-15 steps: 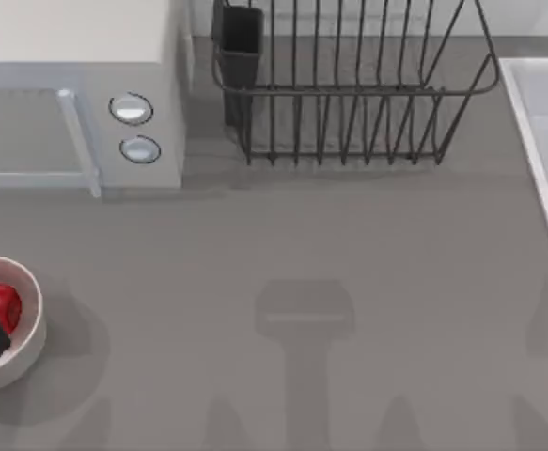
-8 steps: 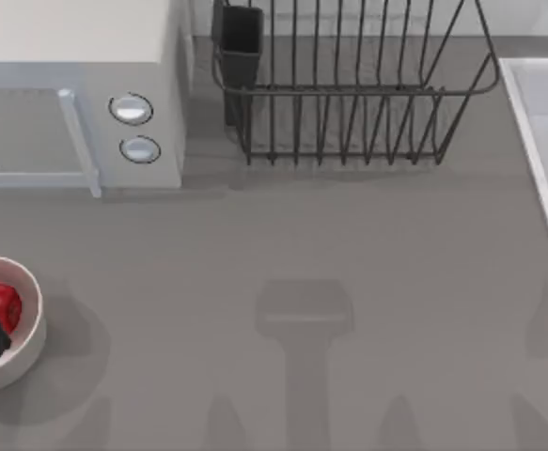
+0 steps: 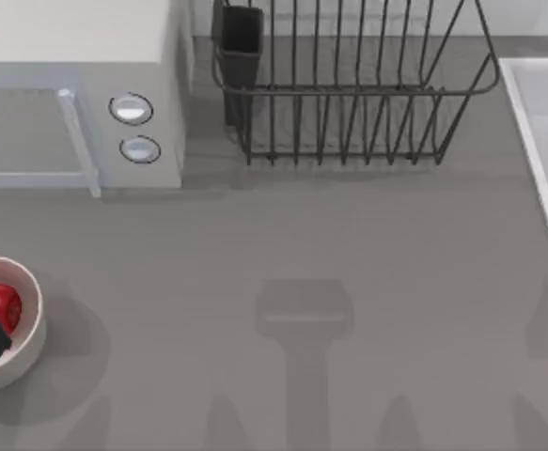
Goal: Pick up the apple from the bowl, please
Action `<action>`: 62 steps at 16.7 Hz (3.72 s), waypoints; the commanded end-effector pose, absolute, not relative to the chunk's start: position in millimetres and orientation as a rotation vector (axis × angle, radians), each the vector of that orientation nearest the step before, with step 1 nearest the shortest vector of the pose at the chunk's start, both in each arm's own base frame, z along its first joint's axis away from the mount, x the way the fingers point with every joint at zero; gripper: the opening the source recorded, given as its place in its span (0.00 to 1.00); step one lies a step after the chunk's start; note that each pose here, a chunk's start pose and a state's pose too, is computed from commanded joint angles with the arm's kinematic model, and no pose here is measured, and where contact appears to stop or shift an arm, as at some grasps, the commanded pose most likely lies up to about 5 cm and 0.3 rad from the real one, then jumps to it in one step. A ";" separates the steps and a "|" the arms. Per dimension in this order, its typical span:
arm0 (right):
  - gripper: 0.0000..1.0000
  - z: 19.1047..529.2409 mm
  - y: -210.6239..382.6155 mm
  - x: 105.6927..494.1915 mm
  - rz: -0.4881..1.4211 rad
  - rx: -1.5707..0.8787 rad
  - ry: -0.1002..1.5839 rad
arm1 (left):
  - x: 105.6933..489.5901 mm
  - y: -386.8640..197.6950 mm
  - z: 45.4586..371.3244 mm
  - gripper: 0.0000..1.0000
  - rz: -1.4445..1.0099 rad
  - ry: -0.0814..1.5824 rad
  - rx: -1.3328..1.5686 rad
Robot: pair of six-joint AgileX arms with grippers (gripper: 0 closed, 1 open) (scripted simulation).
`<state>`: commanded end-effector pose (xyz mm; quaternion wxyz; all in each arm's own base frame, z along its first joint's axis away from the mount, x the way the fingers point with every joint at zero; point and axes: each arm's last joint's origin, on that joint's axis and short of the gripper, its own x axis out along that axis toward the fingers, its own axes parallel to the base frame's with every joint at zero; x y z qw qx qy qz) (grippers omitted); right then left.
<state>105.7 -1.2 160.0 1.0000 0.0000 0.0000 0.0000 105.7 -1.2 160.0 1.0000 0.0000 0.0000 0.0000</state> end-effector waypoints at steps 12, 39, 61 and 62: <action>1.00 160.0 -1.2 105.7 0.000 0.000 0.000 | 106.5 -1.1 169.5 1.00 0.000 0.061 0.001; 1.00 160.0 -1.2 105.7 0.000 0.000 0.000 | 290.2 4.3 199.1 1.00 -0.017 1.568 0.017; 1.00 160.0 -1.2 105.7 0.000 0.000 0.000 | 290.8 4.9 91.6 0.55 -0.016 1.571 0.016; 1.00 160.0 -1.2 105.7 0.000 0.000 0.000 | 290.8 4.9 91.6 0.47 -0.016 1.571 0.016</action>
